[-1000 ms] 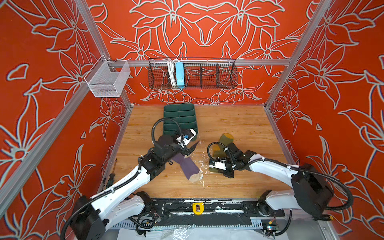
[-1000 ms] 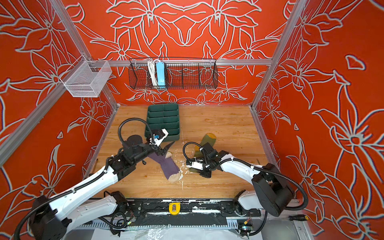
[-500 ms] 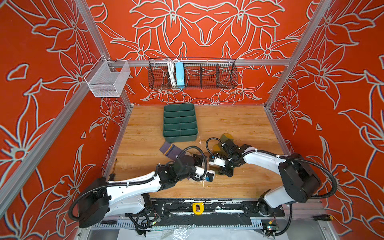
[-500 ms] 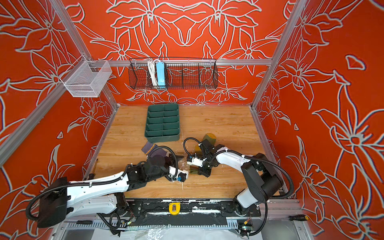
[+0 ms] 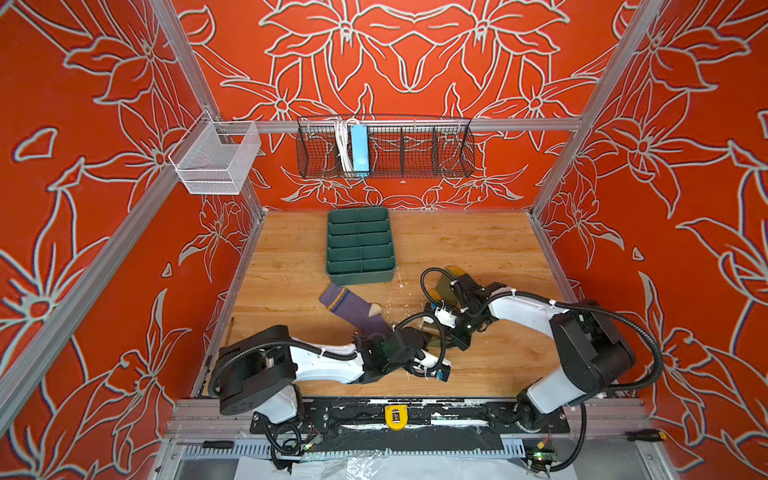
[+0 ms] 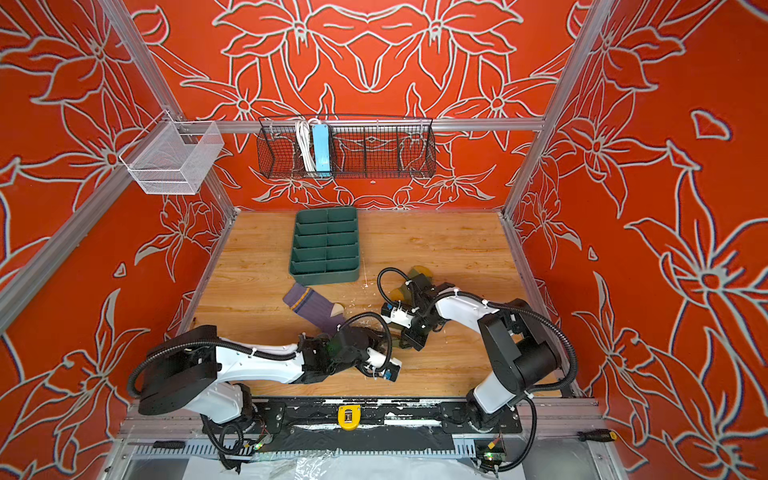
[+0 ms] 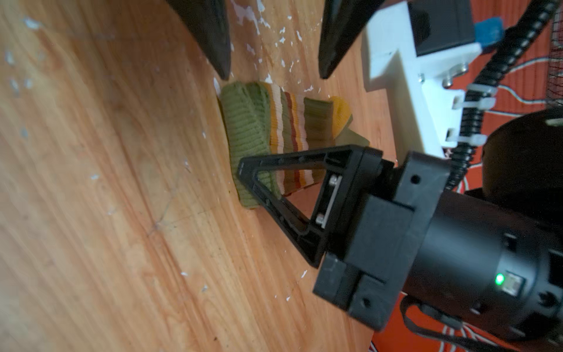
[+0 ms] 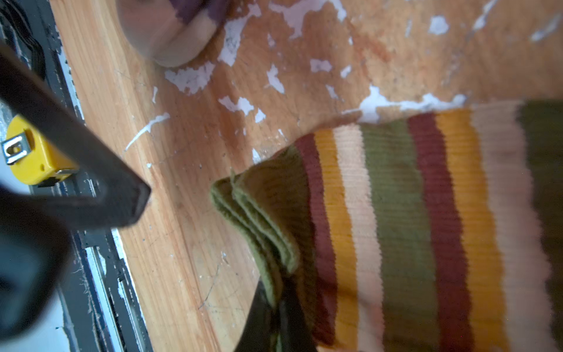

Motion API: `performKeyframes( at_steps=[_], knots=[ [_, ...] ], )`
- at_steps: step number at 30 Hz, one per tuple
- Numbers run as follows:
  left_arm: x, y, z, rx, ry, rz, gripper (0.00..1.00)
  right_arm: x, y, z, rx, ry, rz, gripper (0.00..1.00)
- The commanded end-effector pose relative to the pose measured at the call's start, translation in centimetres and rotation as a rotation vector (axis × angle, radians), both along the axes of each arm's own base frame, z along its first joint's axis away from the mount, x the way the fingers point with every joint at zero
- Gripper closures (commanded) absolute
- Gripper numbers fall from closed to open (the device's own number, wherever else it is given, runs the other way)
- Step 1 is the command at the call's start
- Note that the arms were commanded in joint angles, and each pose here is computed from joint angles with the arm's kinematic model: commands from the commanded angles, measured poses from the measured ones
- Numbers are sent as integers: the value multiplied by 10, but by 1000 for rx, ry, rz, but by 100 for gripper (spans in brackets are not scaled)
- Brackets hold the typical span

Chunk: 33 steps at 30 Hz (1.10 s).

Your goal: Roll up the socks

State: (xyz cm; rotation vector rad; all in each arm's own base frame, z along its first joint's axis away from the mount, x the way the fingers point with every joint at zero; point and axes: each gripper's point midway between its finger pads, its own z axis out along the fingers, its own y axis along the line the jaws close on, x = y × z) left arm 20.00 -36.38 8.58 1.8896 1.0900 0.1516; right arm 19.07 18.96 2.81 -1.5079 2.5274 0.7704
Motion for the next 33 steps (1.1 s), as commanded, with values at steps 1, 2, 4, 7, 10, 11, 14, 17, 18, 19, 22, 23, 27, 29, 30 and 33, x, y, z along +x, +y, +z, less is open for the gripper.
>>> performKeyframes(
  at_steps=[1, 2, 4, 7, 10, 11, 14, 17, 18, 19, 22, 23, 27, 29, 30, 33],
  knots=[
    [7, -11, 6, -14, 0, 28, 65, -6, -10, 0, -38, 23, 9, 100],
    [8, -11, 5, -9, 0, 37, 66, -5, -10, 2, -36, 13, 9, 100],
    [8, -13, -2, 10, 17, 34, 66, -4, -9, 5, -28, -6, 7, 100],
    [3, -16, -8, 16, 81, 32, 66, -2, -9, 5, -26, -20, 9, 100],
    [-3, -16, -7, 16, 135, 35, 54, 0, -9, 3, -30, -23, 13, 100],
    [-5, -15, -6, 13, 149, 38, 47, 1, -9, 3, -33, -22, 13, 100],
    [-14, -7, -7, 26, 184, 27, 35, 2, -8, 1, -30, -14, 11, 100],
    [-17, 0, -11, 43, 175, 13, 30, 2, -6, -2, -22, 18, -2, 100],
    [-15, 0, -12, 43, 161, 23, 30, 3, -6, -3, -26, 32, -7, 100],
    [-13, 0, -12, 42, 150, 31, 31, 3, -6, -5, -30, 49, -11, 100],
    [-4, -3, -13, 26, 96, 58, 32, 4, -7, -9, -42, 99, -29, 100],
    [-2, -4, -12, 23, 82, 63, 33, 4, -6, -10, -45, 111, -36, 100],
    [3, -9, -17, 11, 58, 70, 36, 6, -10, -15, -85, 154, -40, 100],
    [8, -11, -18, -4, 48, 89, 36, 6, -10, -15, -93, 166, -42, 100],
    [10, -12, -19, -10, 50, 101, 36, 6, -10, -15, -91, 169, -43, 100],
    [17, -15, -29, -2, 51, 122, 37, 7, -9, -16, -86, 171, -45, 100]
  ],
)
